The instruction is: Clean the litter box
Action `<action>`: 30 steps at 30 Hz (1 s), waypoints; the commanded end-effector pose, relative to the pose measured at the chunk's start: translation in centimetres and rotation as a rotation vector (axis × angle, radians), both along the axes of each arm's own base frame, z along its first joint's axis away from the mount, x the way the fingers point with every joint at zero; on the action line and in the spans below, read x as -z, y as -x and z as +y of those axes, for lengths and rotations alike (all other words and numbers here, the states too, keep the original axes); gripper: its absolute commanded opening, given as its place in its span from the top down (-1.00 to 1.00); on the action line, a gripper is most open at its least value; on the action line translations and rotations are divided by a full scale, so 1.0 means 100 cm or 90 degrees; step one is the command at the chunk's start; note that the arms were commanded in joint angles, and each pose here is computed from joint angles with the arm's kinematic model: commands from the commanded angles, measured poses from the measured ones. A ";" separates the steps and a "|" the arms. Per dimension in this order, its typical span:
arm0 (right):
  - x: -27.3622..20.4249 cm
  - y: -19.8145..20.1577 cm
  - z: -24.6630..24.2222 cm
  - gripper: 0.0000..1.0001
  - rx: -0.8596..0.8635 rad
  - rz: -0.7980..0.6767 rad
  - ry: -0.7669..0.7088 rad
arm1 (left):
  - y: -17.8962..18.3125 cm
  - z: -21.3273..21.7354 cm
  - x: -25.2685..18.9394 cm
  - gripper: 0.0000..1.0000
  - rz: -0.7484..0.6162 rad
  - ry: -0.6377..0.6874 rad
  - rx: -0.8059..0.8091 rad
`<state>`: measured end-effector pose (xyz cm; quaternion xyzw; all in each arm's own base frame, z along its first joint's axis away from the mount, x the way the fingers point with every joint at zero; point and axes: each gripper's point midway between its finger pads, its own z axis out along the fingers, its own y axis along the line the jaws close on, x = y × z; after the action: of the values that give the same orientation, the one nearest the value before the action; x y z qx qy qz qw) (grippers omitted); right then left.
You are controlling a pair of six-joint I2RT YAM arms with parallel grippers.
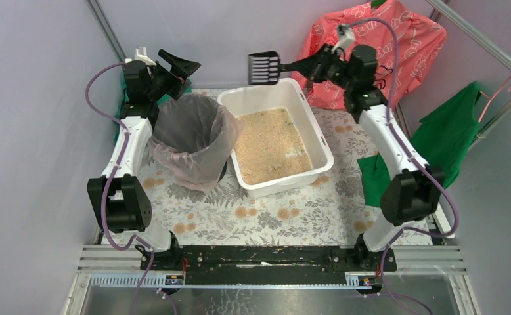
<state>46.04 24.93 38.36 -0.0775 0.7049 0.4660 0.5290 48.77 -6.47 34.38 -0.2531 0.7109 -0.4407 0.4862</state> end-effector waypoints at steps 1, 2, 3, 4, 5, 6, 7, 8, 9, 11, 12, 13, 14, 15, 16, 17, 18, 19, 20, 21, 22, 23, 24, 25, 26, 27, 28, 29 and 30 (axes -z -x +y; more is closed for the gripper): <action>-0.039 0.018 -0.040 1.00 0.037 -0.065 0.007 | 0.001 0.002 -0.012 -0.97 -0.031 -0.003 0.004; -0.024 0.013 -0.048 1.00 0.050 -0.048 0.044 | 0.000 0.002 -0.012 -0.97 -0.030 -0.001 0.005; -0.006 0.009 -0.054 1.00 0.066 -0.019 0.090 | -0.001 0.001 -0.011 -0.97 -0.029 0.000 0.007; 0.008 0.005 -0.058 1.00 0.072 0.000 0.131 | -0.002 0.002 -0.010 -0.97 -0.027 0.002 0.007; 0.024 0.003 -0.062 1.00 0.074 0.025 0.167 | -0.003 0.001 -0.008 -0.97 -0.025 0.005 0.008; 0.038 0.000 -0.067 1.00 0.079 0.048 0.203 | -0.004 0.000 -0.006 -0.97 -0.023 0.007 0.010; 0.052 -0.003 -0.070 1.00 0.079 0.072 0.232 | -0.004 0.000 -0.007 -0.97 -0.023 0.007 0.010; 0.066 -0.004 -0.074 1.00 0.079 0.098 0.261 | -0.005 0.000 -0.007 -0.97 -0.024 0.007 0.009; 0.078 -0.006 -0.078 1.00 0.080 0.119 0.290 | -0.005 0.001 -0.006 -0.97 -0.022 0.007 0.009; 0.097 -0.006 -0.086 1.00 0.076 0.154 0.342 | -0.006 0.001 -0.004 -0.97 -0.021 0.002 0.008; 0.108 -0.006 -0.090 1.00 0.079 0.174 0.366 | -0.006 0.002 -0.001 -0.97 -0.017 0.000 0.007; 0.117 -0.006 -0.095 1.00 0.082 0.190 0.388 | -0.007 0.002 -0.001 -0.97 -0.016 -0.002 0.004; 0.125 -0.006 -0.100 1.00 0.086 0.201 0.412 | -0.007 0.003 0.000 -0.97 -0.014 -0.003 0.004; 0.134 -0.004 -0.105 1.00 0.092 0.222 0.434 | -0.008 0.003 0.001 -0.97 -0.013 -0.003 0.004; 0.141 -0.003 -0.109 1.00 0.092 0.223 0.464 | -0.008 0.002 0.002 -0.97 -0.011 -0.002 0.004; 0.147 -0.002 -0.113 1.00 0.094 0.228 0.486 | -0.009 0.002 0.003 -0.97 -0.011 -0.001 0.005; 0.153 0.002 -0.116 1.00 0.096 0.236 0.501 | -0.010 0.002 0.003 -0.97 -0.010 0.000 0.004; 0.158 0.006 -0.118 1.00 0.092 0.241 0.511 | -0.011 0.003 0.004 -0.97 -0.010 0.001 0.004; 0.162 0.010 -0.118 1.00 0.086 0.244 0.517 | -0.013 0.003 0.004 -0.97 -0.009 0.001 0.004; 0.168 0.016 -0.117 1.00 0.078 0.247 0.523 | -0.013 0.003 0.003 -0.97 -0.010 0.002 0.004; 0.173 0.022 -0.115 1.00 0.066 0.248 0.530 | -0.014 0.003 0.005 -0.97 -0.009 0.002 0.003; 0.178 0.028 -0.112 1.00 0.054 0.248 0.537 | -0.015 0.003 0.004 -0.97 -0.010 0.003 0.004; 0.182 0.034 -0.109 1.00 0.043 0.245 0.545 | -0.016 0.003 0.005 -0.97 -0.009 0.003 0.004; 0.184 0.041 -0.104 1.00 0.027 0.240 0.553 | -0.016 0.003 0.005 -0.97 -0.008 0.004 0.004; 0.185 0.047 -0.099 1.00 0.012 0.234 0.558 | -0.017 0.003 0.005 -0.97 -0.008 0.005 0.005; 0.186 0.054 -0.094 1.00 -0.003 0.226 0.562 | -0.017 0.002 0.007 -0.97 -0.007 0.004 0.005; 0.185 0.060 -0.089 1.00 -0.017 0.221 0.563 | -0.017 0.002 0.007 -0.97 -0.006 0.004 0.006; 0.185 0.066 -0.084 1.00 -0.033 0.218 0.563 | -0.017 0.003 0.008 -0.97 -0.005 0.004 0.005; 0.185 0.072 -0.080 1.00 -0.045 0.216 0.560 | -0.016 0.002 0.007 -0.97 -0.006 0.004 0.006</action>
<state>40.84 15.84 17.03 -0.1888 0.9301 0.1479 0.2781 49.76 -6.23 33.16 -0.2609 0.7133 -0.4407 0.4785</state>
